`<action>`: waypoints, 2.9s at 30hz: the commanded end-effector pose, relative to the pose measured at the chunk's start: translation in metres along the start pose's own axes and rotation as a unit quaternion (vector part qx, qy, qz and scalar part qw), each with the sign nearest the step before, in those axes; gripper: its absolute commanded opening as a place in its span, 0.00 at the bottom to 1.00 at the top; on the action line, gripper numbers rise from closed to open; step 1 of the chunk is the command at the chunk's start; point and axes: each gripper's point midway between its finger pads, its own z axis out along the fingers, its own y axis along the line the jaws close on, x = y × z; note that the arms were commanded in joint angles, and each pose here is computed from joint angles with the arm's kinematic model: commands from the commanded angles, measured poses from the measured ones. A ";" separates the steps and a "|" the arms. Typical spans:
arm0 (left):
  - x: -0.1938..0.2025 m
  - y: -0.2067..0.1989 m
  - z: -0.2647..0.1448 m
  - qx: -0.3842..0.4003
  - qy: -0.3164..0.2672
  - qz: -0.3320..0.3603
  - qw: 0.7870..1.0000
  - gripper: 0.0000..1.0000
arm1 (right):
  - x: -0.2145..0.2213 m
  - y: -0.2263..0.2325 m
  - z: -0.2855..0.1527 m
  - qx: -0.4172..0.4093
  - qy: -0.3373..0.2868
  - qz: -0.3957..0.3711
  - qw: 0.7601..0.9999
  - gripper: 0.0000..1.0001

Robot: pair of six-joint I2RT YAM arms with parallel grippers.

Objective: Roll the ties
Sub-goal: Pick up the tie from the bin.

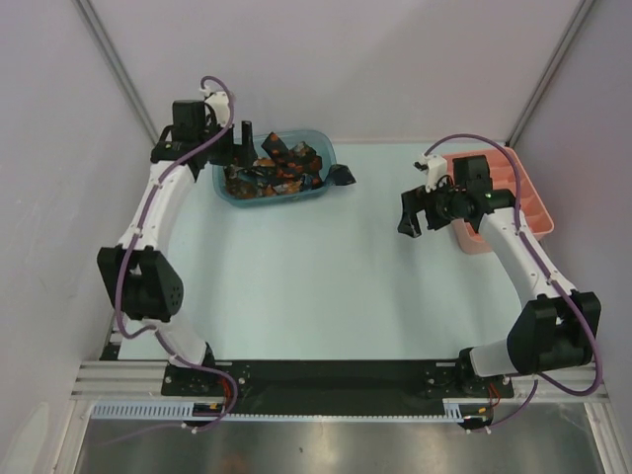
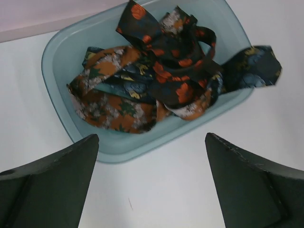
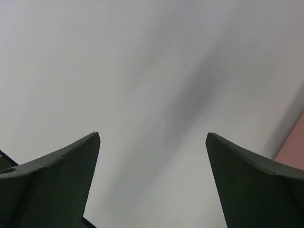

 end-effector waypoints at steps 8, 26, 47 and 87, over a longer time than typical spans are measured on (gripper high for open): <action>-0.014 0.055 0.109 -0.039 -0.038 0.037 0.998 0.93 | -0.011 -0.023 0.003 0.028 0.005 0.001 1.000 1.00; -0.019 0.061 0.181 0.033 -0.078 0.088 0.993 0.86 | -0.003 -0.037 0.017 0.036 0.035 0.009 0.999 1.00; 0.034 -0.042 0.212 0.197 -0.008 0.052 0.979 0.89 | 0.004 -0.048 0.016 0.057 0.051 0.010 0.997 1.00; -0.066 -0.039 0.184 0.115 -0.095 0.176 0.973 0.02 | -0.004 -0.057 0.014 0.065 0.042 0.019 0.997 1.00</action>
